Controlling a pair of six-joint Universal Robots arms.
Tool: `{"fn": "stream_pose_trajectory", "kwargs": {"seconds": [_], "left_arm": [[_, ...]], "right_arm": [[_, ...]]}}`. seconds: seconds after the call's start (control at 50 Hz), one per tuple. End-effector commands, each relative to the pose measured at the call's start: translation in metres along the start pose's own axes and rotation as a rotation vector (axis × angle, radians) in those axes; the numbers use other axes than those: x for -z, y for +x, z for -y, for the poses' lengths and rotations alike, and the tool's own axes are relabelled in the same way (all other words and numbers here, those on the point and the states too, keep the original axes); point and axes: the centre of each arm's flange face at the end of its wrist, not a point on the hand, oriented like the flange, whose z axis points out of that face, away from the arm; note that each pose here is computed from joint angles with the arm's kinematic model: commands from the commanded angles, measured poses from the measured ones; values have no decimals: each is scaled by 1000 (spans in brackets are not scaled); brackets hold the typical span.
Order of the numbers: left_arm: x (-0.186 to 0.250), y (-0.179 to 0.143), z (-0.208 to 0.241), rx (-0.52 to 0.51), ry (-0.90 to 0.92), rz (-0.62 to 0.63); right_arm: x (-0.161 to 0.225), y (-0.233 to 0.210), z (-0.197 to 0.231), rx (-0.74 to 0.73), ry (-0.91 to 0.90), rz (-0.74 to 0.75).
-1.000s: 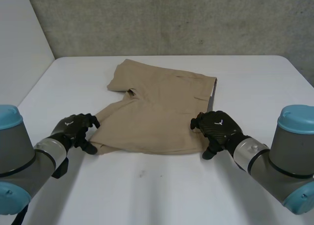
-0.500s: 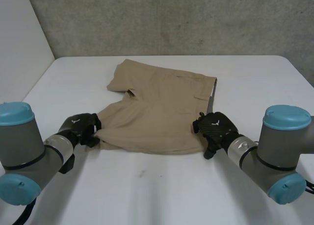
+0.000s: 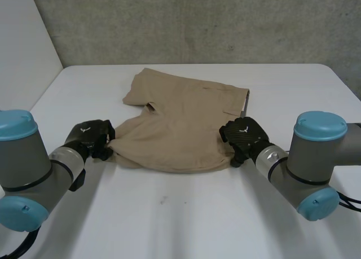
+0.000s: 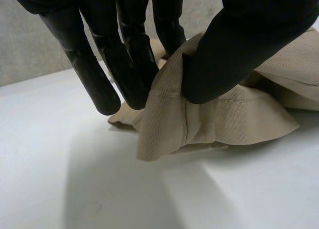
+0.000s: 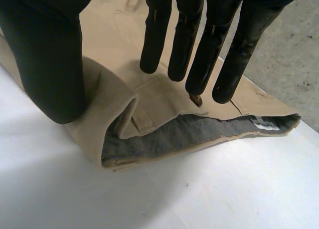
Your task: Fold the shorts.
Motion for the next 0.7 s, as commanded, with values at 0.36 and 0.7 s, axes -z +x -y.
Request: {"fn": "stream_pose_trajectory", "kwargs": {"seconds": [0.36,0.7], "left_arm": [[37,10,62,-232,124,-13],[148,55,60,-918,87,-93]], "right_arm": [[52,15,72,-8,-134,119],[161,9,123,324,-231,194]]}}
